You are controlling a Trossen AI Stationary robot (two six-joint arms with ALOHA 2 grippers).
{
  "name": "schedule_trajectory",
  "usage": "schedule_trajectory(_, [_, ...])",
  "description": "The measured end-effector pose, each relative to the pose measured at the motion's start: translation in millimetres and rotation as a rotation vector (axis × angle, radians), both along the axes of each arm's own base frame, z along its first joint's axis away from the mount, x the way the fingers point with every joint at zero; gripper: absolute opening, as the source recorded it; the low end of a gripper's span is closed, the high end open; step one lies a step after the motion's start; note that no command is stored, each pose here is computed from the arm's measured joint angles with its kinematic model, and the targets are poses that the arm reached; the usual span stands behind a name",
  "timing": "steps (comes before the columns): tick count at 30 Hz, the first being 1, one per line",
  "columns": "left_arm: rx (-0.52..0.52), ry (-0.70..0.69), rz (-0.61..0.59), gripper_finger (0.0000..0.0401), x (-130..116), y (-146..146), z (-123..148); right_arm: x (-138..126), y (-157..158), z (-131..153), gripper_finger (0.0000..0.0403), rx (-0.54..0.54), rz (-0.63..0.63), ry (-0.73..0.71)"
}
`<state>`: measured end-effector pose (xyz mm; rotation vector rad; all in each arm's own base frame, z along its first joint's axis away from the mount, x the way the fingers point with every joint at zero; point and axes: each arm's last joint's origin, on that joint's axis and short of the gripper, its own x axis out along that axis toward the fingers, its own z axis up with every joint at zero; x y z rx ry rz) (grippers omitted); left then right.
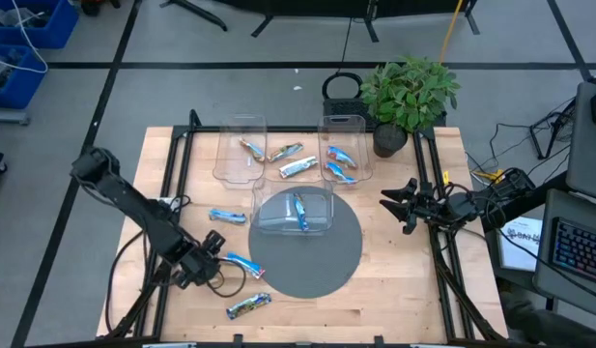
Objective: Pick and place Granola Bars by type
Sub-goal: Put the yellow granola bar into the top left transparent bin
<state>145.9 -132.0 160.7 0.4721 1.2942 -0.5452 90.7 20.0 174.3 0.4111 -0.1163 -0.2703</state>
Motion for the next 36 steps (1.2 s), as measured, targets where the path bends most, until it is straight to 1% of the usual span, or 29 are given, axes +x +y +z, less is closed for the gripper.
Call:
schedule_trajectory(8, [0.041, 0.075, -0.110, 0.0271, 1.0, -4.5, -14.2, 0.0, 0.0, 0.0, 0.0171, 0.000, 0.000, 0.000])
schedule_trajectory(14, [0.042, 0.087, -0.137, 0.0270, -0.5, -3.5, -19.3, 0.0, 0.0, 0.0, 0.0171, 0.000, 0.000, 0.000])
schedule_trajectory(16, [0.027, 0.089, -0.139, 0.0261, -1.4, -3.2, -21.4, 0.0, 0.0, 0.0, 0.0171, 0.000, 0.000, 0.000])
schedule_trajectory(19, [-0.001, 0.108, -0.137, 0.0222, -3.4, -2.5, -24.3, 0.0, 0.0, 0.0, 0.0171, 0.000, 0.000, 0.000])
schedule_trajectory(25, [-0.026, 0.104, -0.079, 0.0109, -2.6, -3.2, -25.9, 0.0, 0.0, 0.0, 0.0171, -0.001, 0.000, 0.001])
schedule_trajectory(29, [-0.041, 0.108, -0.051, 0.0050, -2.1, -3.7, -26.0, 0.0, 0.0, 0.0, 0.0171, 0.000, 0.000, 0.000])
schedule_trajectory(33, [-0.052, 0.116, -0.017, 0.0013, -2.1, -4.0, -25.9, 0.0, 0.0, -0.1, 0.0171, 0.000, 0.000, 0.001])
schedule_trajectory(36, [-0.055, 0.118, -0.001, 0.0012, -2.1, -4.1, -25.9, 0.0, 0.0, 0.0, 0.0171, 0.000, 0.000, 0.000])
